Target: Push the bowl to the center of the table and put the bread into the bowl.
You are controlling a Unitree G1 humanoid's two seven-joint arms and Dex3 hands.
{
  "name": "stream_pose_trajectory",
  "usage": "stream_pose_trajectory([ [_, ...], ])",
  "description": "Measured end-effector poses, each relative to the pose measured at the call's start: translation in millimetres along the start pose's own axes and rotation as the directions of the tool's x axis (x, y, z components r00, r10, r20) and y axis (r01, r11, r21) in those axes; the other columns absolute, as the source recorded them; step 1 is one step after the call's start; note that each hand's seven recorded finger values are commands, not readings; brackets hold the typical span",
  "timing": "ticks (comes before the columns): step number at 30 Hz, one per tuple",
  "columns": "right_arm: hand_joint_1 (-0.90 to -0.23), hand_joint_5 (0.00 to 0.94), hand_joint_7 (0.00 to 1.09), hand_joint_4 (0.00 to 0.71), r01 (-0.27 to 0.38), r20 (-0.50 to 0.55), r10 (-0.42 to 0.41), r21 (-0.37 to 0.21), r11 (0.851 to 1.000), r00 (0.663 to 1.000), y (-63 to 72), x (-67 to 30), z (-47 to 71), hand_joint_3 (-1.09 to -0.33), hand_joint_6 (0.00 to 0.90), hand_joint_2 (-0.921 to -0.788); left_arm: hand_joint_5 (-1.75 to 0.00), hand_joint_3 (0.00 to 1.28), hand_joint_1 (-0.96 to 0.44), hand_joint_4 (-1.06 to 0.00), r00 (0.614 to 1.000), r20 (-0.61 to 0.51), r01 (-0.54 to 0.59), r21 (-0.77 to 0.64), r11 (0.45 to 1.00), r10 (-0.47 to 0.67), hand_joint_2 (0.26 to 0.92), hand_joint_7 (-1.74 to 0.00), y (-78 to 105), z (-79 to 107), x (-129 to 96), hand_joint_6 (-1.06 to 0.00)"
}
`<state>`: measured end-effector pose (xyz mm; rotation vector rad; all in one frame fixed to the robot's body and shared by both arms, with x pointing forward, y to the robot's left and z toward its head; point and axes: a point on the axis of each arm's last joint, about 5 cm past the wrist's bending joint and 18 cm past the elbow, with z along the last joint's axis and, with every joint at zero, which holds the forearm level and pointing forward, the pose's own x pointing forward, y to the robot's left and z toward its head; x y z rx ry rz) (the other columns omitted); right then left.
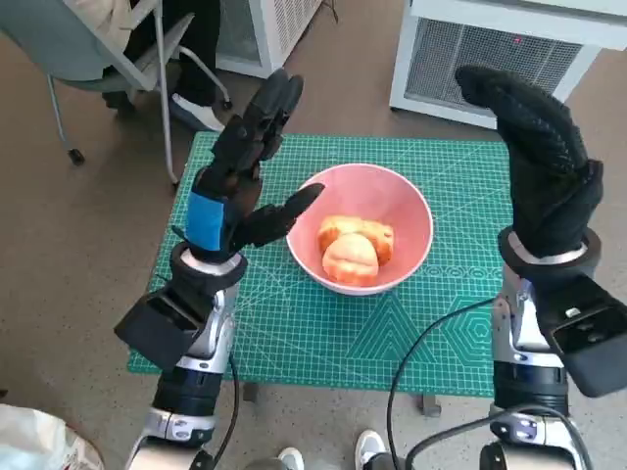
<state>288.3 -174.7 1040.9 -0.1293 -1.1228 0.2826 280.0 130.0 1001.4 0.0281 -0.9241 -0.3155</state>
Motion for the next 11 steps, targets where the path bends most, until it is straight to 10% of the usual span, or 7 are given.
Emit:
stream_pose_trajectory([
  [11, -0.588, 0.006, 0.42, 0.277, -0.024, -0.023, 0.025, 0.021, 0.999, 0.999, 1.7, 2.1, -0.9, -0.749, 0.121, -0.921, -0.01, 0.28, -0.41, -0.33, 1.0, 0.024, 0.007, 0.007, 1.0, -0.007, 0.921, -0.06, -0.1, 5.6, 3.2, -0.38],
])
